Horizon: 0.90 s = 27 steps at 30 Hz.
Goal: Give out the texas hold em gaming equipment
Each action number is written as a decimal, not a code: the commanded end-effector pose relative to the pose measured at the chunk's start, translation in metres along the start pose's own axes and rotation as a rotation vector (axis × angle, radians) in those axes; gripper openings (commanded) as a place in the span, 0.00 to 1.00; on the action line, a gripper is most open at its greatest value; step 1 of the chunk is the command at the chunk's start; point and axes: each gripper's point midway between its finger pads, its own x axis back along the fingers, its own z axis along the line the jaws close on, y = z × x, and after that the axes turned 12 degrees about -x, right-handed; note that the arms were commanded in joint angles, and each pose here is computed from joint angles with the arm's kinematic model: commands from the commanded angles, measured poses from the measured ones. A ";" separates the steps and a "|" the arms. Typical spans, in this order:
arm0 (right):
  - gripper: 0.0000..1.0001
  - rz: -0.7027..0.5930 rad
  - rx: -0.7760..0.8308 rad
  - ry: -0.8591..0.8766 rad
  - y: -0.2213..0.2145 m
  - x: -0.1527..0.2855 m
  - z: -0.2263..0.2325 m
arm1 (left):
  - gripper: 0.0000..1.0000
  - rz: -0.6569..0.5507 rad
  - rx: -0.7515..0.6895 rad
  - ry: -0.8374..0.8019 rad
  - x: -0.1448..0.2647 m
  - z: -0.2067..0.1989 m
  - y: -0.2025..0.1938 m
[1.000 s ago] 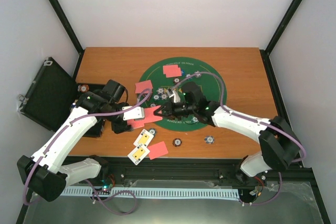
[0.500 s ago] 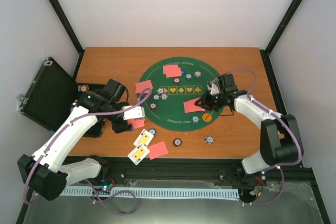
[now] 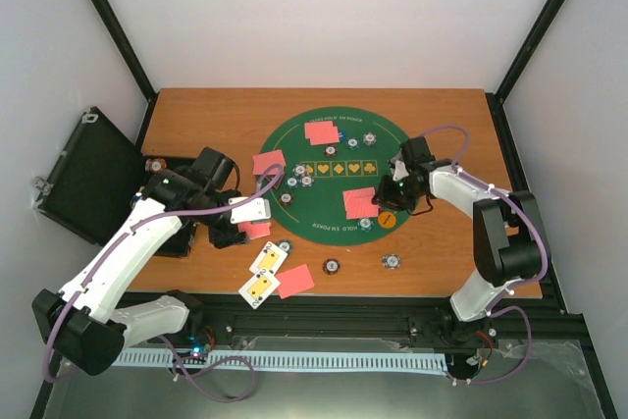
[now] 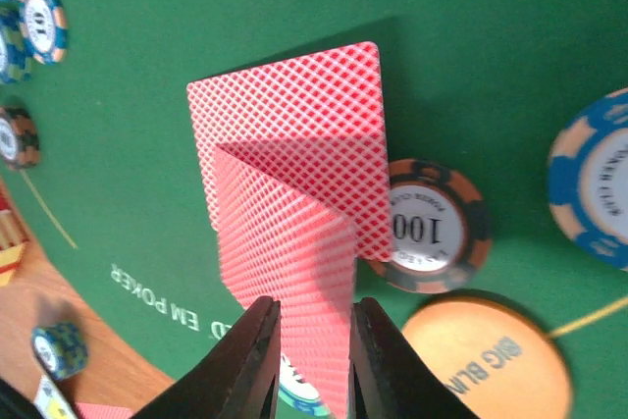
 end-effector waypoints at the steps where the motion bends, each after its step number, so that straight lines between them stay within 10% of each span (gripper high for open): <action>1: 0.22 -0.077 0.027 -0.098 0.013 0.019 -0.007 | 0.18 -0.022 -0.019 0.025 0.012 0.004 0.006; 11: 0.36 -0.219 0.041 -0.026 0.012 0.074 0.029 | 0.18 -0.033 -0.022 0.034 0.016 0.004 0.009; 17: 0.66 -0.143 0.118 0.252 -0.052 0.079 0.105 | 0.18 -0.035 -0.022 0.029 0.017 0.005 0.011; 27: 0.87 0.070 0.225 0.563 -0.151 0.063 0.201 | 0.18 -0.027 -0.031 0.027 0.018 0.006 0.010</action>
